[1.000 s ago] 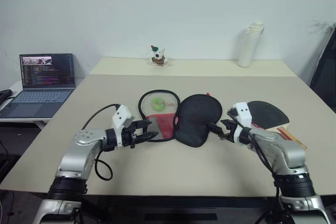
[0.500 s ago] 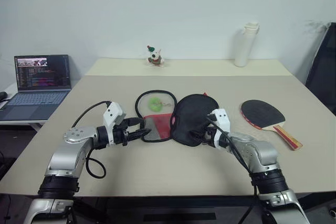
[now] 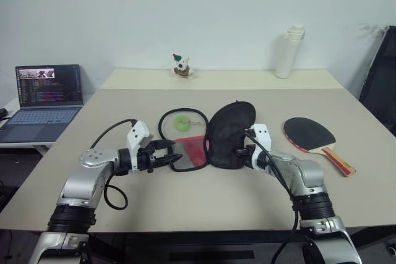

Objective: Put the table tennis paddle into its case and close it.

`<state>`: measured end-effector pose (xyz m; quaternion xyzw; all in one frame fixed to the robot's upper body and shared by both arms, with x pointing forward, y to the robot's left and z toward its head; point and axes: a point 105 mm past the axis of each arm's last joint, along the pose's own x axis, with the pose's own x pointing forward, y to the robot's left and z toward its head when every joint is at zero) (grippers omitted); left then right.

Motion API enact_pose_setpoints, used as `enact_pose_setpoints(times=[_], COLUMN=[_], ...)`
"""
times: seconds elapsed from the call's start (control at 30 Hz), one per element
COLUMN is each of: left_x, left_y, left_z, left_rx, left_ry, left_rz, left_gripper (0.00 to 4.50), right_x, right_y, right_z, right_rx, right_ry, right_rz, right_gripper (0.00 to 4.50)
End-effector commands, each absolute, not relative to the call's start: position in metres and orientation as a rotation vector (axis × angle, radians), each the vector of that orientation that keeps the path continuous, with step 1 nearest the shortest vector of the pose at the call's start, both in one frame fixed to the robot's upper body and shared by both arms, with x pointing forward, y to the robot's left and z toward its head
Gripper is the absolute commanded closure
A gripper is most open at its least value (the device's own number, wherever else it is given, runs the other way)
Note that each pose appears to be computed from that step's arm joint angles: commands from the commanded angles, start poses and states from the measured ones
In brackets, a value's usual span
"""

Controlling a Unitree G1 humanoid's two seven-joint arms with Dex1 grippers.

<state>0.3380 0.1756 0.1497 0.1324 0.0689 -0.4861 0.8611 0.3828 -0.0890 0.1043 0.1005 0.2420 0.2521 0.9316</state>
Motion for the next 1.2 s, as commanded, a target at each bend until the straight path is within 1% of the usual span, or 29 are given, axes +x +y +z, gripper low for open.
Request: enact_pose_setpoints(times=[0.03, 0.27, 0.43, 0.67, 0.77, 0.97, 1.07, 1.13, 1.2], left_x=[0.33, 0.327, 0.327, 0.327, 0.326, 0.323, 0.321, 0.319, 0.318], left_y=[0.156, 0.13, 0.125, 0.12, 0.12, 0.123, 0.124, 0.123, 0.122], left_z=[0.158, 0.159, 0.158, 0.156, 0.156, 0.152, 0.15, 0.15, 0.154], left_rx=[0.325, 0.374, 0.385, 0.386, 0.385, 0.388, 0.388, 0.382, 0.362], left_ry=[0.111, 0.107, 0.107, 0.105, 0.104, 0.105, 0.104, 0.098, 0.085], left_rz=[-1.126, -1.253, -1.282, -1.298, -1.301, -1.294, -1.292, -1.291, -1.291], left_gripper=[1.59, 1.59, 1.59, 1.59, 1.59, 1.59, 1.59, 1.59, 1.59], right_x=[0.382, 0.375, 0.374, 0.383, 0.386, 0.385, 0.383, 0.379, 0.372], right_y=[-0.112, -0.144, -0.158, -0.171, -0.176, -0.183, -0.199, -0.21, -0.217], right_z=[0.116, 0.112, 0.115, 0.118, 0.118, 0.122, 0.131, 0.142, 0.155], right_rx=[0.234, 0.22, 0.208, 0.211, 0.208, 0.16, 0.082, 0.026, 0.001], right_ry=[0.481, 0.521, 0.522, 0.544, 0.543, 0.539, 0.509, 0.474, 0.437], right_rz=[0.487, 0.441, 0.417, 0.391, 0.369, 0.353, 0.344, 0.374, 0.432], right_gripper=[4.49, 4.49, 4.49, 4.49, 3.79, 1.75, 0.72, 0.03, 0.03])
